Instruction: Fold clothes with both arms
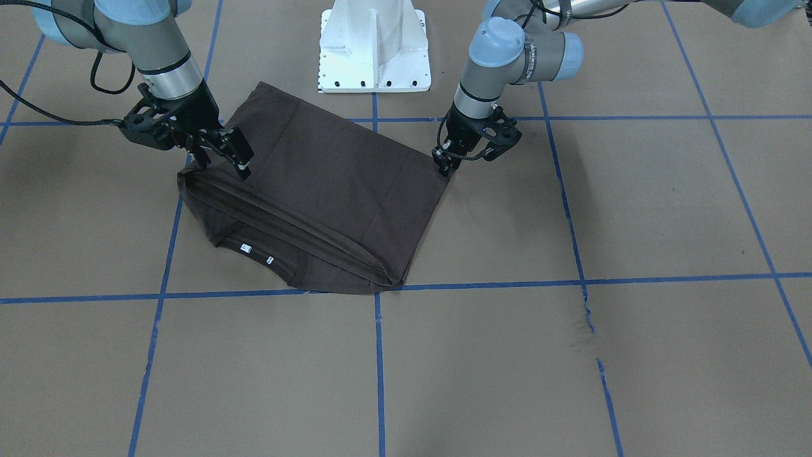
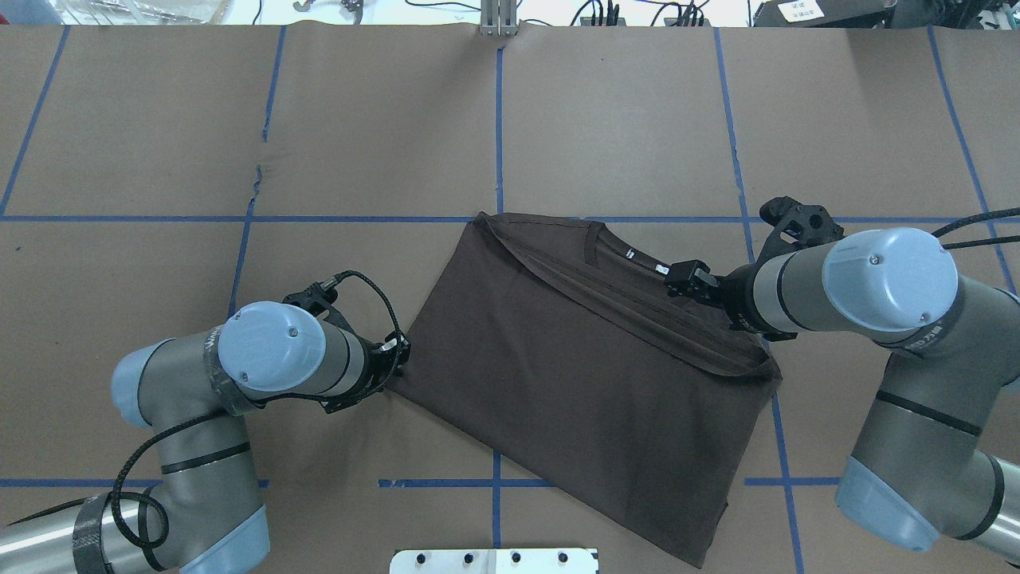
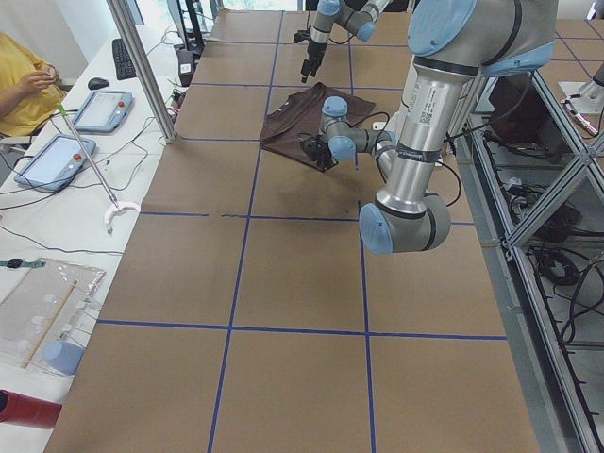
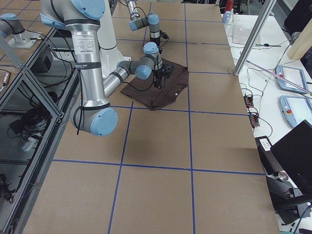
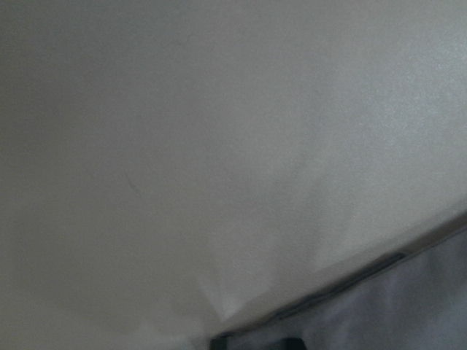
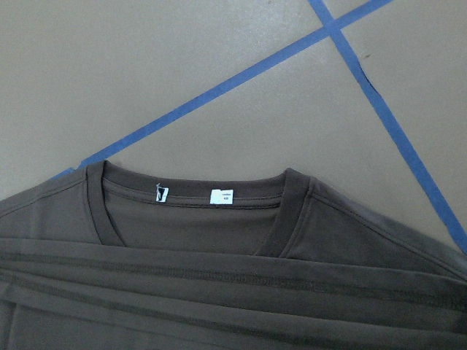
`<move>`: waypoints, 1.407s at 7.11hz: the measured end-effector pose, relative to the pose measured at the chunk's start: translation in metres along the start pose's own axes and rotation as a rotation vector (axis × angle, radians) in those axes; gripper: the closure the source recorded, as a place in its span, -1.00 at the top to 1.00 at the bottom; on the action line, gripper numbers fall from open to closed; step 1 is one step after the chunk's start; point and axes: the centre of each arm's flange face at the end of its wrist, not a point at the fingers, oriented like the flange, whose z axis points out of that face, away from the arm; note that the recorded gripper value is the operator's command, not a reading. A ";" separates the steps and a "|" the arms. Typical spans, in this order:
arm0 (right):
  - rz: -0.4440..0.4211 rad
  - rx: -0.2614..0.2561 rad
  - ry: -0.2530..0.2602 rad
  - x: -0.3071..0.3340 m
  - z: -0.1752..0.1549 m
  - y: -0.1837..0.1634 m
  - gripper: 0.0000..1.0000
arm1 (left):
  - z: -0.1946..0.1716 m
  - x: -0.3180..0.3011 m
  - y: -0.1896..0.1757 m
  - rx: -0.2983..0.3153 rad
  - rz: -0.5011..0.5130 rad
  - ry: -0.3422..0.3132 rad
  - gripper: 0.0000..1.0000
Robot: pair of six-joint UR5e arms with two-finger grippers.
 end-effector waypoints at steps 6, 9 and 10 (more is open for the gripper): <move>0.003 0.001 -0.001 0.000 -0.001 -0.002 1.00 | 0.001 0.005 0.002 0.015 -0.004 -0.029 -0.28; 0.005 0.001 -0.001 0.000 -0.002 -0.003 1.00 | 0.001 0.003 0.002 0.016 -0.004 -0.033 -0.18; 0.005 0.000 -0.001 0.000 -0.002 -0.002 1.00 | 0.002 0.002 0.001 0.017 -0.005 -0.035 -0.17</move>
